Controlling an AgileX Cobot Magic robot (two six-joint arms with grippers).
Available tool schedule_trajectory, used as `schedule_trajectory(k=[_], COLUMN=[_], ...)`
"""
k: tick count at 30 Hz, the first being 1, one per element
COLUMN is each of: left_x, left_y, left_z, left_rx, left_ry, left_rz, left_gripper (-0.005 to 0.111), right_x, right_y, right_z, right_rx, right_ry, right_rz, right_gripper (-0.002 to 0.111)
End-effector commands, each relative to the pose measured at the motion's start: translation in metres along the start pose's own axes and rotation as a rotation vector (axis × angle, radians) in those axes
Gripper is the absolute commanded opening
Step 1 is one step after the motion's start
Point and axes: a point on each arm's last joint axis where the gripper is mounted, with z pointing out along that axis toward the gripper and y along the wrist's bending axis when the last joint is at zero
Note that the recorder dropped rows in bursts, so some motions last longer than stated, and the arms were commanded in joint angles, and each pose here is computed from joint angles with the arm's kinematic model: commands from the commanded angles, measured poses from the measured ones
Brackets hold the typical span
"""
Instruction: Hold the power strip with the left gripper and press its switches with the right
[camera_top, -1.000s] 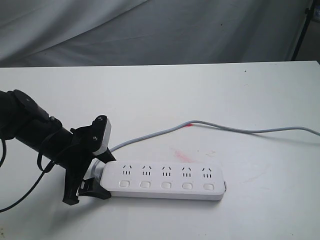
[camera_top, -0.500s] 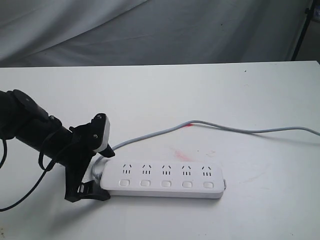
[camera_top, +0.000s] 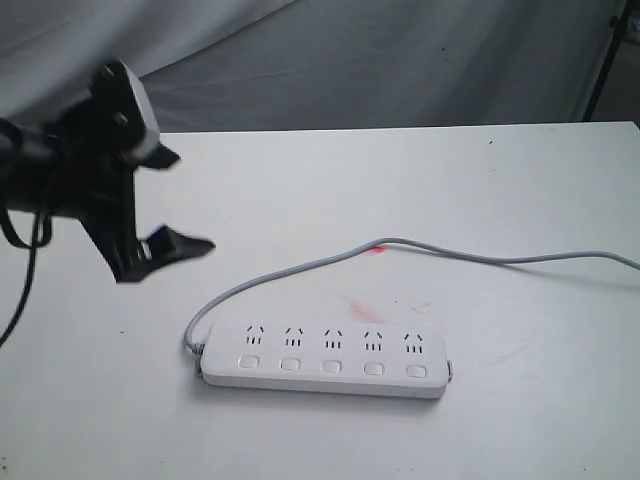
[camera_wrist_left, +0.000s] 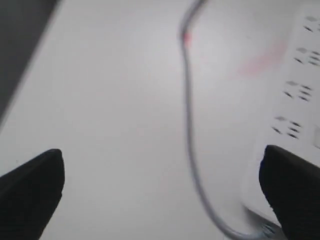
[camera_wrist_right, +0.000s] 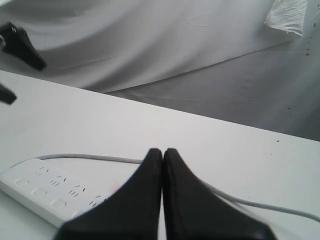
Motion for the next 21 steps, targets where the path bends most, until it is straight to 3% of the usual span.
schedule_trajectory(k=[1, 4, 6, 8, 13, 14, 21], left_x=[-0.035, -0.048, -0.054, -0.057, -0.053, -0.051, -0.03], left_y=[0.012, 0.009, 0.003, -0.002, -0.017, -0.02, -0.038], left_z=[-0.074, -0.116, -0.136, -0.153, -0.176, -0.177, -0.17], left_rx=[-0.373, -0.521, -0.559, -0.586, -0.635, -0.638, -0.627], left_ry=[-0.16, -0.285, -0.359, -0.408, -0.432, -0.428, -0.396], left_rz=[-0.075, -0.166, -0.233, -0.253, -0.203, -0.193, -0.209], left_gripper=[0.099, 0.098, 0.09, 0.073, 0.005, 0.001, 0.001], right_x=[0.0, 0.0, 0.0, 0.0, 0.0, 0.0, 0.0], right_y=[0.0, 0.0, 0.0, 0.0, 0.0, 0.0, 0.0], right_z=[0.0, 0.0, 0.0, 0.0, 0.0, 0.0, 0.0], right_rx=[0.005, 0.005, 0.005, 0.005, 0.005, 0.005, 0.005], right_ry=[-0.015, -0.015, -0.015, -0.015, -0.015, -0.015, -0.015], right_rz=[0.009, 0.009, 0.009, 0.009, 0.009, 0.009, 0.009], right_gripper=[0.0, 0.0, 0.0, 0.0, 0.0, 0.0, 0.0])
